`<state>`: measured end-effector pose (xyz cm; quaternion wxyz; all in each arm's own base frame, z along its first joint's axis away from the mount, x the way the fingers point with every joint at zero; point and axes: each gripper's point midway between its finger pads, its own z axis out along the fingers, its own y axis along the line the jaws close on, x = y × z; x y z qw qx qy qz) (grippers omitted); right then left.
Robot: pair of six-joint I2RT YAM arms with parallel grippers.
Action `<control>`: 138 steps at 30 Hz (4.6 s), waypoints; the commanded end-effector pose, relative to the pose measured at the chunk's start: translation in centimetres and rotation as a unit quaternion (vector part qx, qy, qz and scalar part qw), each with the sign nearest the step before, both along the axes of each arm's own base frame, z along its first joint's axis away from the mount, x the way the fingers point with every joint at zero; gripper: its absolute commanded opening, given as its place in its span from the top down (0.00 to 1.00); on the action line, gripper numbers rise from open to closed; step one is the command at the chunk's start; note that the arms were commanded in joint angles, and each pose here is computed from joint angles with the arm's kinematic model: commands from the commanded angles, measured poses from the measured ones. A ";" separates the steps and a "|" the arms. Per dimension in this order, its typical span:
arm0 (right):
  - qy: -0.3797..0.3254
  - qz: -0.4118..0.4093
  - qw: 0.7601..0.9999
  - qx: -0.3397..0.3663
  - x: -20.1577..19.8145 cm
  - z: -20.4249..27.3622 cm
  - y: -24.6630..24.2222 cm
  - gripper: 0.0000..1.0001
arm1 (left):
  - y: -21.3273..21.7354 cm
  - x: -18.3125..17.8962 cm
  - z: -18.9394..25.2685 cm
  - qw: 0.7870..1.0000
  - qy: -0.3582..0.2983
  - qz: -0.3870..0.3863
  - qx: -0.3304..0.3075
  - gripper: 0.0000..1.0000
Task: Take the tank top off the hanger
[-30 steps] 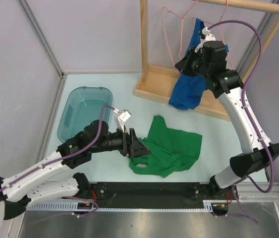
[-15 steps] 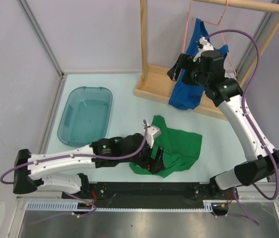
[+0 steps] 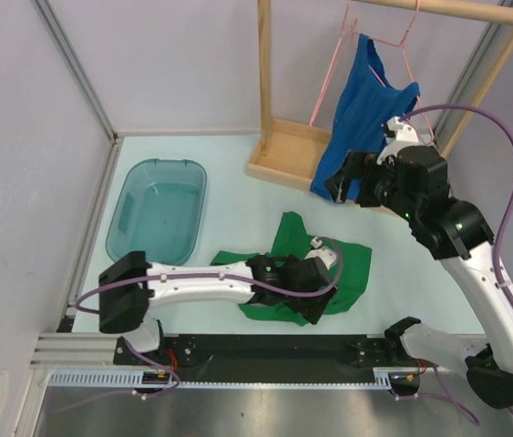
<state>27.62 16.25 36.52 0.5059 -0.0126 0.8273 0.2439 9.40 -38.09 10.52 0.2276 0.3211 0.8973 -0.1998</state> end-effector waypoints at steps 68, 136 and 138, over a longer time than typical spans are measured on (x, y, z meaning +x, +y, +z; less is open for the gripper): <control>0.085 -0.033 0.992 -0.084 -6.1 -6.2 -5.2 0.00 | 35.2 27.4 11.9 0.873 -0.125 0.457 -0.119 0.67; -0.146 -0.069 0.982 -0.095 20.0 7.1 -12.5 0.22 | -4.8 -9.4 9.9 0.965 0.010 -0.097 -0.244 0.14; -0.138 -0.078 0.982 -0.106 20.1 6.5 -12.5 0.32 | -4.7 -9.5 9.7 0.965 0.014 -0.097 -0.244 0.14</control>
